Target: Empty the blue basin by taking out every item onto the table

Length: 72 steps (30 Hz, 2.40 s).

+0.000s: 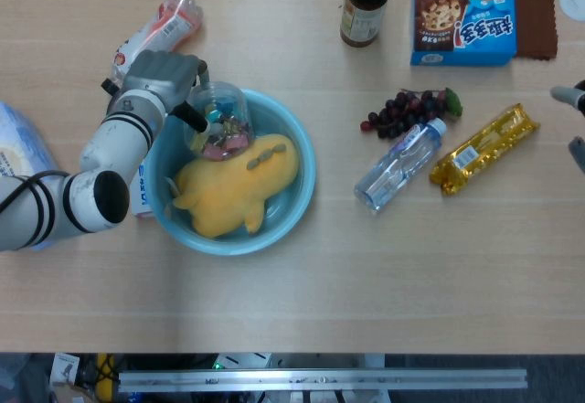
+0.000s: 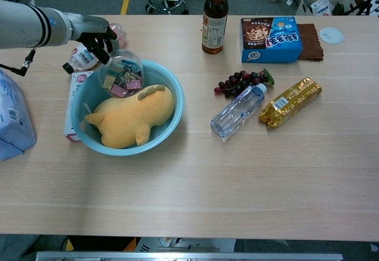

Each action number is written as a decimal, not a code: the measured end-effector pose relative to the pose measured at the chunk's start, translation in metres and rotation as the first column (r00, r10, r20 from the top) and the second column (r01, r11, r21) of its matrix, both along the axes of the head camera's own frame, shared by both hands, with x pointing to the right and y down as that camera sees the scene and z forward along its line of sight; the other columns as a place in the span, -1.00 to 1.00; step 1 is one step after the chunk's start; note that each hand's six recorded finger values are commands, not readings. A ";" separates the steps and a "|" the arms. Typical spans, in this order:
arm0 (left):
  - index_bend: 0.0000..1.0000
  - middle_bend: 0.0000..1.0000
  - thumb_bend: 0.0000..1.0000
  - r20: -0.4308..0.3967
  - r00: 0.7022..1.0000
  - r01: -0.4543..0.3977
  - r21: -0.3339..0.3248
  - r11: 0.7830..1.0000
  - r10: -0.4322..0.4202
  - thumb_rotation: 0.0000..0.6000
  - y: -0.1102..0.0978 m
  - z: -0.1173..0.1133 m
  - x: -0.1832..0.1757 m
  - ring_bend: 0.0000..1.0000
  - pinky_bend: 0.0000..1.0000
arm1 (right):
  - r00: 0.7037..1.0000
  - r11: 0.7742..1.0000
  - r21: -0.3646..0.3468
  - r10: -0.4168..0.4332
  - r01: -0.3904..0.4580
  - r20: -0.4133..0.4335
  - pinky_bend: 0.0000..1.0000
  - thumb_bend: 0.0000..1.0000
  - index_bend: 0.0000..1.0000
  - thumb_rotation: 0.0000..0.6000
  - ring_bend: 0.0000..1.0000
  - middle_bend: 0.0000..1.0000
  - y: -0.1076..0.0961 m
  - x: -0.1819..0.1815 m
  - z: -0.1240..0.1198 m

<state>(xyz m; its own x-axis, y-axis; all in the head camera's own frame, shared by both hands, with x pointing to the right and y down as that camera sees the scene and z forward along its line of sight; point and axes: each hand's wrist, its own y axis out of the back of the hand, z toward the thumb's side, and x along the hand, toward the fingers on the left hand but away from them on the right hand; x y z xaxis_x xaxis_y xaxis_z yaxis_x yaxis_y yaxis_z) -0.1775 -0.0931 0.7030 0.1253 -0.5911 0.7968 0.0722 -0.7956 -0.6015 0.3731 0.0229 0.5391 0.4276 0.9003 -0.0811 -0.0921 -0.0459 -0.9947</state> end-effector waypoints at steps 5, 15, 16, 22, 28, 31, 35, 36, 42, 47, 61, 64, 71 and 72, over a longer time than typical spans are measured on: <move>-0.10 -0.24 -0.59 -0.012 1.000 -0.011 -0.002 1.000 0.011 0.94 0.005 -0.006 -0.004 -0.34 -0.14 | 1.000 1.000 0.006 -0.002 0.002 0.005 -0.09 -0.43 -0.38 1.00 -0.43 -0.20 0.000 -0.001 -0.002; -0.01 -0.14 -0.57 -0.054 0.998 -0.025 -0.002 1.000 0.025 1.00 0.012 -0.014 -0.004 -0.21 -0.06 | 1.000 1.000 0.008 -0.003 0.003 0.012 -0.09 -0.42 -0.38 1.00 -0.43 -0.20 0.000 -0.004 -0.003; 0.00 -0.13 -0.57 -0.061 0.998 -0.022 0.001 1.000 0.022 1.00 0.012 -0.016 -0.004 -0.19 -0.05 | 1.000 1.000 0.009 -0.003 0.003 0.011 -0.09 -0.42 -0.38 1.00 -0.43 -0.20 0.000 -0.004 -0.003; 0.05 -0.09 -0.57 -0.099 0.995 -0.004 0.016 1.000 0.005 1.00 0.009 -0.028 -0.006 -0.15 -0.01 | 1.000 1.000 0.009 -0.003 0.003 0.013 -0.09 -0.43 -0.38 1.00 -0.43 -0.20 -0.001 -0.004 -0.003; 0.05 -0.08 -0.57 -0.158 0.987 0.041 0.049 0.998 -0.033 1.00 0.001 -0.048 -0.015 -0.15 0.00 | 1.000 1.000 0.008 -0.010 0.010 0.018 -0.09 -0.42 -0.38 1.00 -0.43 -0.20 0.000 -0.007 -0.003; 0.05 -0.08 -0.57 -0.184 0.982 0.067 0.074 0.995 -0.052 1.00 -0.003 -0.059 -0.023 -0.15 0.00 | 1.000 1.000 0.007 -0.011 0.011 0.020 -0.09 -0.42 -0.38 1.00 -0.43 -0.20 0.000 -0.007 -0.003; 0.05 -0.09 -0.56 -0.194 0.978 0.105 0.109 0.988 -0.083 1.00 -0.008 -0.069 -0.042 -0.16 0.00 | 1.000 1.000 0.000 -0.014 0.014 0.019 -0.09 -0.42 -0.38 1.00 -0.43 -0.20 0.002 -0.008 -0.002; 0.05 -0.09 -0.57 -0.192 0.977 0.113 0.117 0.987 -0.089 1.00 -0.009 -0.070 -0.047 -0.16 0.00 | 1.000 1.000 0.000 -0.015 0.015 0.019 -0.09 -0.42 -0.38 1.00 -0.43 -0.20 0.002 -0.008 -0.001; 0.04 -0.11 -0.56 -0.148 0.982 0.145 0.211 0.967 -0.115 1.00 -0.020 -0.072 -0.083 -0.19 0.00 | 1.000 1.000 -0.003 -0.024 0.024 0.020 -0.09 -0.42 -0.38 1.00 -0.43 -0.20 0.004 -0.011 -0.001; 0.04 -0.12 -0.56 -0.080 0.987 0.159 0.259 0.953 -0.142 1.00 -0.028 -0.063 -0.109 -0.22 0.00 | 0.999 1.000 -0.006 -0.027 0.028 0.021 -0.09 -0.42 -0.38 1.00 -0.43 -0.20 0.005 -0.012 -0.001; -0.01 -0.17 -0.57 0.067 0.989 0.117 0.218 0.969 -0.134 1.00 -0.013 -0.021 -0.138 -0.32 -0.06 | 0.999 0.999 -0.020 -0.031 0.032 0.023 -0.09 -0.42 -0.38 1.00 -0.43 -0.20 0.007 -0.013 0.000; -0.08 -0.22 -0.57 0.088 0.989 0.097 0.202 0.975 -0.116 1.00 -0.009 -0.014 -0.137 -0.40 -0.10 | 0.999 0.999 -0.024 -0.032 0.032 0.023 -0.09 -0.42 -0.38 1.00 -0.43 -0.20 0.008 -0.013 0.001; -0.45 -0.55 -0.57 0.113 0.989 0.081 0.158 0.984 -0.099 1.00 0.000 -0.007 -0.134 -0.74 -0.24 | 0.999 0.999 -0.024 -0.026 0.027 0.022 -0.09 -0.42 -0.38 1.00 -0.43 -0.20 0.008 -0.010 0.000; -0.52 -0.59 -0.57 0.111 0.989 0.080 0.157 0.984 -0.098 1.00 0.001 -0.008 -0.133 -0.77 -0.26 | 0.999 0.999 -0.025 -0.026 0.027 0.021 -0.09 -0.42 -0.38 1.00 -0.43 -0.20 0.008 -0.010 0.000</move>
